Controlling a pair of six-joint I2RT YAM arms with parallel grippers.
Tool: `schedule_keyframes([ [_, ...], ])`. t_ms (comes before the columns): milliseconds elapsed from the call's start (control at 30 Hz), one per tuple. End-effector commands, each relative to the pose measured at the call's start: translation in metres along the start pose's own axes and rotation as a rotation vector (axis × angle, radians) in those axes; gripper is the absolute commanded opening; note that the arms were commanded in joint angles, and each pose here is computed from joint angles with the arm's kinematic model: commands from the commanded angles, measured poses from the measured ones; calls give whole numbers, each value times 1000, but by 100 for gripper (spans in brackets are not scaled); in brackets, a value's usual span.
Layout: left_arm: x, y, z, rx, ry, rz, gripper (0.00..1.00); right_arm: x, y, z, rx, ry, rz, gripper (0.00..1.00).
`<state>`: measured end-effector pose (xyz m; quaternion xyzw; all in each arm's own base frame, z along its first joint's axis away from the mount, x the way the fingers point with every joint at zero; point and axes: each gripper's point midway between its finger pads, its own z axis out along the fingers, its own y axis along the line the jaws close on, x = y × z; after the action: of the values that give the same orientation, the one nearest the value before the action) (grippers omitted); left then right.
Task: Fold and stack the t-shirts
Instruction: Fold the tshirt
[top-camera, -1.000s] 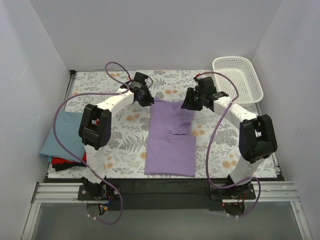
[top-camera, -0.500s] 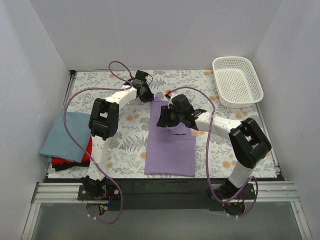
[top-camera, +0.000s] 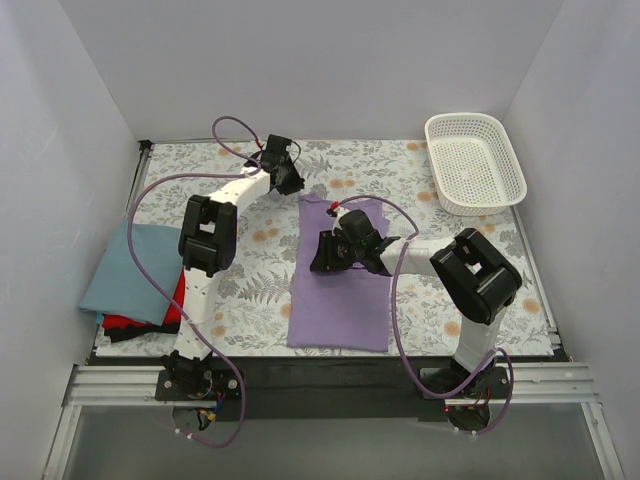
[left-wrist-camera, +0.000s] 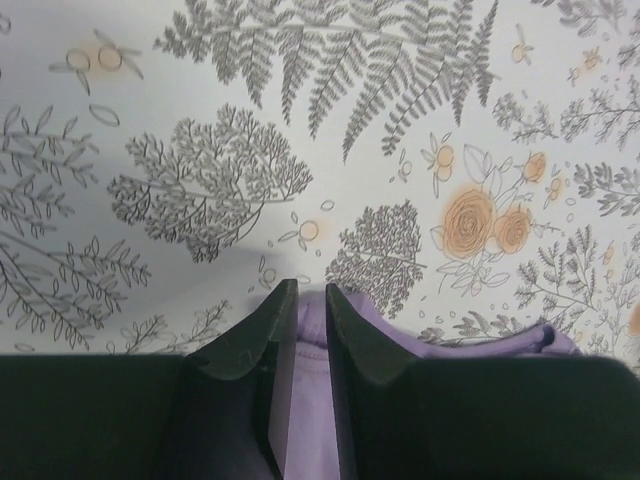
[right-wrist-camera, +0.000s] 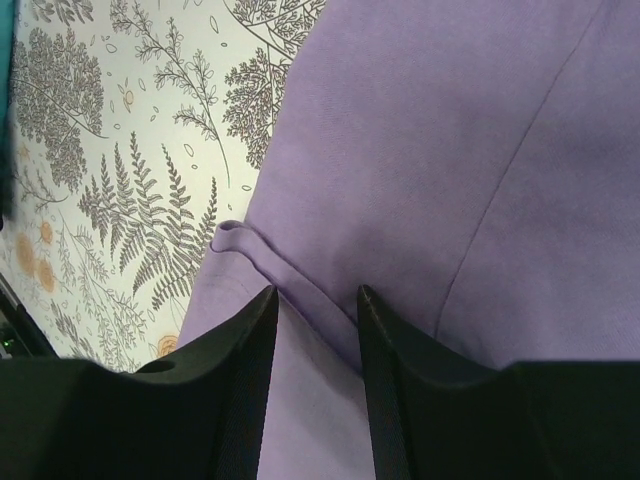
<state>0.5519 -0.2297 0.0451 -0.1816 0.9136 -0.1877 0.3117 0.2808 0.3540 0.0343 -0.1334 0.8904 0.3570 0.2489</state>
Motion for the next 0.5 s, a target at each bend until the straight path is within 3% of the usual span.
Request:
schedule_keyframes([
  [0, -32, -8, 1, 25, -81, 23, 18, 9, -1, 4, -8, 15, -4, 45],
  [200, -64, -33, -27, 125, -131, 53, 34, -36, 20, -11, -38, -71, -41, 52],
  [300, -77, -57, -56, 210, -147, 76, 36, -80, 23, -33, -31, -150, -25, 55],
  [467, -59, -76, -89, 324, -66, 70, 33, -133, -44, -82, 127, -275, 108, 54],
])
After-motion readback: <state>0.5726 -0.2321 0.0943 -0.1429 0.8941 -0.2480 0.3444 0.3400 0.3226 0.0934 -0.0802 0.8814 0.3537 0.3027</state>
